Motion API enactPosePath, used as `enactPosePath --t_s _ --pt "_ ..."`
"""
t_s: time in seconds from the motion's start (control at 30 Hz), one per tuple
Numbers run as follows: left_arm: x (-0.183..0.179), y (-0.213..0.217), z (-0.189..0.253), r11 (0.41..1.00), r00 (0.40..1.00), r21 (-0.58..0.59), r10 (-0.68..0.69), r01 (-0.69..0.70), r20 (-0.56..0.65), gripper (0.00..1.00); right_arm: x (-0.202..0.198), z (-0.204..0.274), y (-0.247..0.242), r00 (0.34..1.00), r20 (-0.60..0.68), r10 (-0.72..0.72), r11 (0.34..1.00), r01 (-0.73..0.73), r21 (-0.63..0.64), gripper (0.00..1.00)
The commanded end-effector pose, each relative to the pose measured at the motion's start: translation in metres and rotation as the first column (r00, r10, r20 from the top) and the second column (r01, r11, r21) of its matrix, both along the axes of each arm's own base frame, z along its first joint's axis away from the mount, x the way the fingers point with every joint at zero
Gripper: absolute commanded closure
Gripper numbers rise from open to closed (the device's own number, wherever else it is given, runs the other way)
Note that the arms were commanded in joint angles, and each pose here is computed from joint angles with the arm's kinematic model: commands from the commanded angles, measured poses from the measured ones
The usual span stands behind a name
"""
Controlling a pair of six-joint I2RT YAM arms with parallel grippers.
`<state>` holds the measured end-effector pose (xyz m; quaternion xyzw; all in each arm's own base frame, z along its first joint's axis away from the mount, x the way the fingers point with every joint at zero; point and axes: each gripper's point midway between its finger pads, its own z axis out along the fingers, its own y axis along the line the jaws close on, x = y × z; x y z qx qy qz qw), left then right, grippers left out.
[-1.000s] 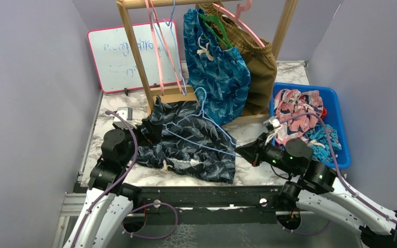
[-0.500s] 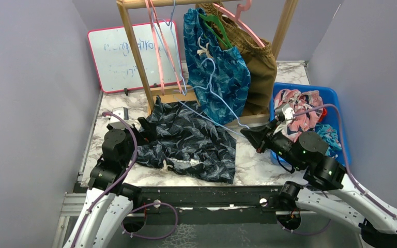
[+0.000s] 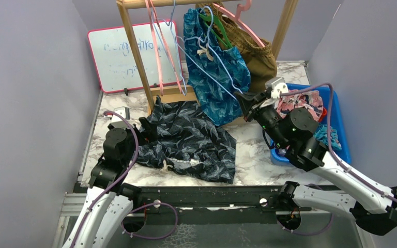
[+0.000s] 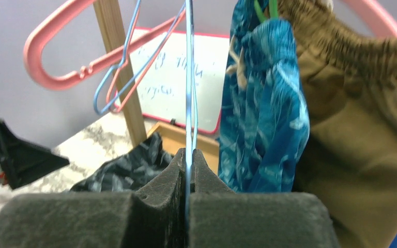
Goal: Remove the shorts from the hanger
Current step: Place the hanger on the clothes rod.
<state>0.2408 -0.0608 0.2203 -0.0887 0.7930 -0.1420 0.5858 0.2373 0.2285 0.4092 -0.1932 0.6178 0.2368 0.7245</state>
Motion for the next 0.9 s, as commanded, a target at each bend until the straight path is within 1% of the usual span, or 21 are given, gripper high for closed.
enactPosePath --t_s 0.0,0.1,0.23,0.3,0.4,0.5,0.6,0.7,0.8,0.87 --pt "0.0 0.002 0.001 1.0 1.0 0.007 0.007 -0.007 0.001 0.01 0.015 0.061 -0.007 0.981 0.165 -0.102 0.993 0.092 0.069 0.99" --pt "0.0 0.002 0.0 1.0 1.0 0.007 0.007 -0.007 -0.001 0.01 0.026 0.077 0.0 0.97 0.206 -0.133 0.991 0.125 0.054 0.99" --pt "0.0 0.002 0.0 1.0 1.0 0.008 0.007 -0.007 -0.002 0.01 0.049 0.078 0.016 0.969 0.166 -0.181 0.983 0.181 0.014 0.99" --pt "0.0 0.002 0.0 1.0 1.0 0.008 0.004 -0.004 -0.003 0.01 0.064 0.066 0.029 0.972 0.125 -0.198 0.977 0.206 -0.052 0.99" --pt "-0.001 0.002 0.0 1.0 1.0 0.008 0.006 -0.006 -0.005 0.01 0.079 0.039 0.05 0.981 0.042 -0.191 0.967 0.196 -0.161 0.99" --pt "-0.001 0.002 0.0 1.0 1.0 0.008 0.006 -0.006 -0.004 0.01 0.085 0.016 0.063 0.984 -0.022 -0.179 0.963 0.17 -0.211 0.99" --pt "-0.001 0.002 0.0 1.0 1.0 0.007 0.003 -0.003 -0.004 0.01 0.081 0.006 0.066 0.987 -0.053 -0.153 0.969 0.14 -0.206 0.99" --pt "-0.001 0.001 -0.001 1.0 1.0 0.006 0.001 -0.001 -0.009 0.01 0.076 0.009 0.063 0.989 -0.051 -0.14 0.975 0.129 -0.182 0.93" --pt "0.0 0.0 -0.003 1.0 1.0 0.007 -0.001 0.002 -0.014 0.01 0.073 0.008 0.061 0.99 -0.058 -0.13 0.976 0.118 -0.185 0.87" --pt "0.0 0.0 -0.002 1.0 1.0 0.006 -0.002 0.002 -0.014 0.01 0.071 0.005 0.061 0.99 -0.069 -0.122 0.974 0.106 -0.202 0.8"
